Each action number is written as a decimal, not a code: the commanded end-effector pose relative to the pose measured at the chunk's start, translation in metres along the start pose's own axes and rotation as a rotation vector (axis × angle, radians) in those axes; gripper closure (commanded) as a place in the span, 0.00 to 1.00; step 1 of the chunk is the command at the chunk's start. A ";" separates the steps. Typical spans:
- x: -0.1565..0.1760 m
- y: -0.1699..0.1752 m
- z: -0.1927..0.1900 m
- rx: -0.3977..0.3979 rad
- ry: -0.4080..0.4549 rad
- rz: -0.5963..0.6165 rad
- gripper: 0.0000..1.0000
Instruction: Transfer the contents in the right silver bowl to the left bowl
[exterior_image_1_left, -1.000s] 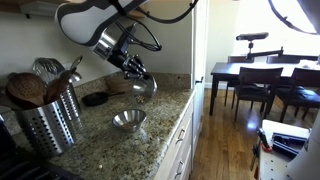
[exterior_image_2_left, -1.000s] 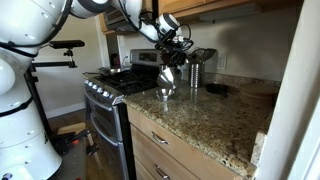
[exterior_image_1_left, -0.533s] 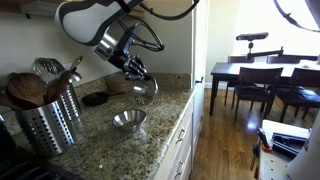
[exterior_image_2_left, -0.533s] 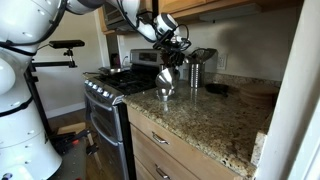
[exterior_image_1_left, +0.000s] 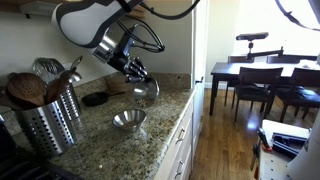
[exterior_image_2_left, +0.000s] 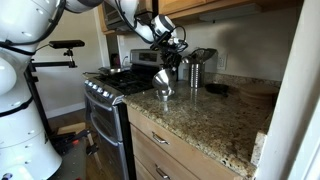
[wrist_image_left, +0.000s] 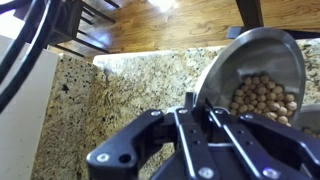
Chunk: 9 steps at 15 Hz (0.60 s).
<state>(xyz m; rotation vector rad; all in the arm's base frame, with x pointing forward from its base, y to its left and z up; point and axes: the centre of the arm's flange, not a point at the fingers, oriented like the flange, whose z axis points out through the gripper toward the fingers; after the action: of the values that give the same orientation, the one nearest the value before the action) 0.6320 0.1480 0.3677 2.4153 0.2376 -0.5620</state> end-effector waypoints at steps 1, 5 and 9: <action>-0.018 -0.005 -0.004 -0.022 -0.004 0.000 0.92; -0.016 -0.012 -0.008 -0.034 -0.015 -0.014 0.92; -0.014 -0.017 -0.013 -0.058 -0.033 -0.025 0.92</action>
<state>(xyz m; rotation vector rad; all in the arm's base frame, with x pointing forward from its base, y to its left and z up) 0.6239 0.1669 0.3668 2.3888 0.2684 -0.5763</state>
